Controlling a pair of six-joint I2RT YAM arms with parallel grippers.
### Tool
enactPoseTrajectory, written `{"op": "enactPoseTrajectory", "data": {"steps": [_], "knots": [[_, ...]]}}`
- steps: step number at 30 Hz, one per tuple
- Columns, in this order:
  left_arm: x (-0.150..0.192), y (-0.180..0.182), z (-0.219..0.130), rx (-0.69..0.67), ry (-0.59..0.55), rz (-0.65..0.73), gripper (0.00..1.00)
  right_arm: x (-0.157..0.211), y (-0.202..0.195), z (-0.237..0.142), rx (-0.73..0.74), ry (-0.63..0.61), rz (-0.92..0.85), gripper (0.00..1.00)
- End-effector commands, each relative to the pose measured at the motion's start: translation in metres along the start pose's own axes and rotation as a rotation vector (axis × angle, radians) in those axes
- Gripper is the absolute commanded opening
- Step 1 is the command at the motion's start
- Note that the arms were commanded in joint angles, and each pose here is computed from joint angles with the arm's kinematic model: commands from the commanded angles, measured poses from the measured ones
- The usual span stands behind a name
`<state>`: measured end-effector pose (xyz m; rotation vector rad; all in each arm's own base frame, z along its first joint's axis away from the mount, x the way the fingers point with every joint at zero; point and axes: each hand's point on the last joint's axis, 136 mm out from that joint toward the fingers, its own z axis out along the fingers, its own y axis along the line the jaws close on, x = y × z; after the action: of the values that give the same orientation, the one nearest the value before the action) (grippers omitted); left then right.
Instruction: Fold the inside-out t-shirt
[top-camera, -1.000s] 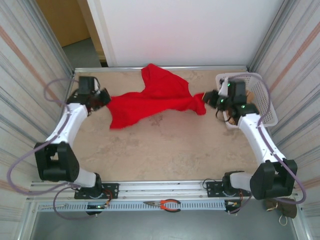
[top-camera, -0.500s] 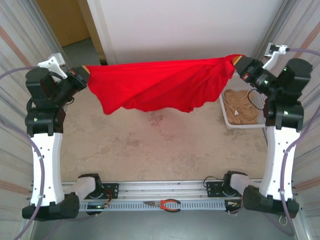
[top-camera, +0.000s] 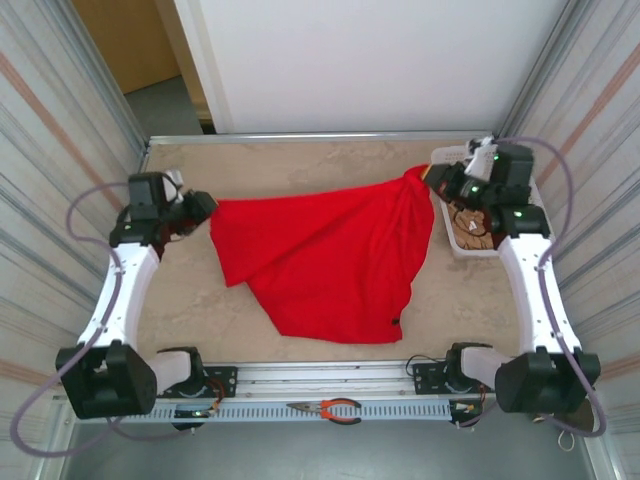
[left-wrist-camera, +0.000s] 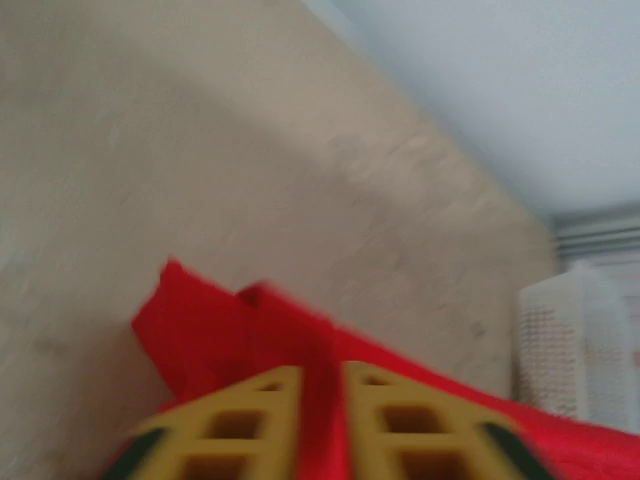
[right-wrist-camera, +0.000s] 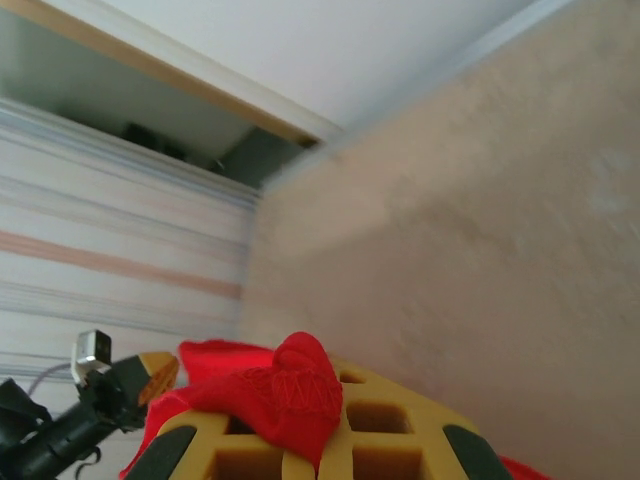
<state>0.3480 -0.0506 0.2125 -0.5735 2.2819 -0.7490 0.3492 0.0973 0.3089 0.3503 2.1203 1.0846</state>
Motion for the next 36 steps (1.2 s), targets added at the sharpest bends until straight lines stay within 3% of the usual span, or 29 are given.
{"op": "enactPoseTrajectory", "data": {"steps": [1,3,6,19,36], "knots": [[0.005,0.008,0.020,-0.016,0.010,0.073,0.42,0.002,-0.022,0.012,0.061,-0.015,-0.080,0.00],[0.018,0.025,0.035,-0.073,0.062,0.088,0.52,0.010,-0.039,0.021,0.088,0.013,-0.068,0.00],[0.033,0.042,0.048,-0.128,0.111,0.100,0.55,0.017,-0.052,0.027,0.110,0.033,-0.061,0.00],[0.087,0.035,0.112,-0.205,0.254,0.279,0.50,0.032,-0.068,0.039,0.148,0.064,-0.058,0.00],[0.084,0.026,0.145,-0.203,0.278,0.334,0.45,0.035,-0.072,0.041,0.155,0.071,-0.052,0.00]]}}
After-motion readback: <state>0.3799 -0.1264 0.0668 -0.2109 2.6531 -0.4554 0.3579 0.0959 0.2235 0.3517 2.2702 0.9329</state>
